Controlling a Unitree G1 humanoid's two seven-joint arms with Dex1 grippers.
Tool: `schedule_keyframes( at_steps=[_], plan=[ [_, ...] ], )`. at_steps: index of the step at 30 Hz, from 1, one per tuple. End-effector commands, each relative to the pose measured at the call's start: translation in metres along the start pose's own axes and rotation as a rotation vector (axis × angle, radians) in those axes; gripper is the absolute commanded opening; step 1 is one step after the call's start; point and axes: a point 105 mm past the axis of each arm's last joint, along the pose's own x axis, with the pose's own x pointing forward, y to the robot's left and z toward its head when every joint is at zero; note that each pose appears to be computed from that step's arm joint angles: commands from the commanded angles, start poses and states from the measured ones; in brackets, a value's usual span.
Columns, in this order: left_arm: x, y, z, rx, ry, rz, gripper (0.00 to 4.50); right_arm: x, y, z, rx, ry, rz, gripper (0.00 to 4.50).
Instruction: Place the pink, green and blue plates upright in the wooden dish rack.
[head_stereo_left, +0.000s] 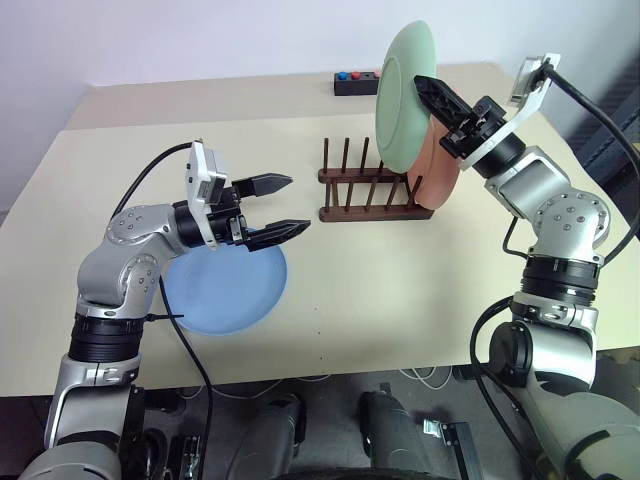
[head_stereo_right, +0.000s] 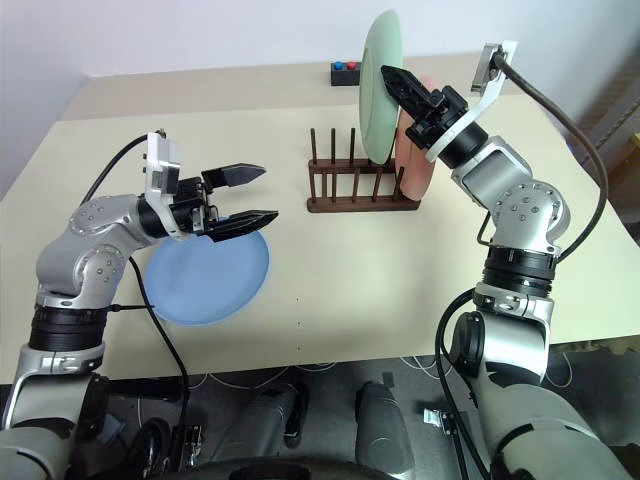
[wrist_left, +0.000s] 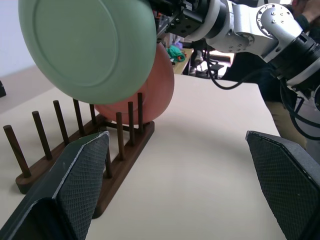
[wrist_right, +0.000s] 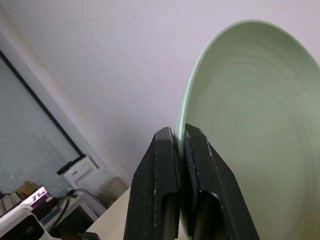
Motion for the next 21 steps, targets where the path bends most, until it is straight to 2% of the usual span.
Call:
schedule_keyframes(
  at_steps=[1, 11, 16, 21],
  plan=[
    [0.0, -0.003, 0.012, 0.033, -0.032, -0.013, 4.5, 0.001, 0.01, 0.014, -0.007, -0.057, 0.035, 0.03],
    [0.0, -0.003, 0.012, 0.033, -0.029, -0.015, 4.5, 0.0, 0.009, 0.006, 0.028, -0.055, 0.023, 0.03],
    [0.0, -0.004, 0.012, 0.032, -0.028, -0.017, 4.5, 0.004, 0.019, 0.012, 0.026, -0.075, 0.045, 0.03],
    [0.0, -0.005, 0.012, 0.031, -0.026, -0.021, 4.5, -0.003, 0.007, 0.002, 0.039, -0.054, 0.001, 0.03]
  ],
)
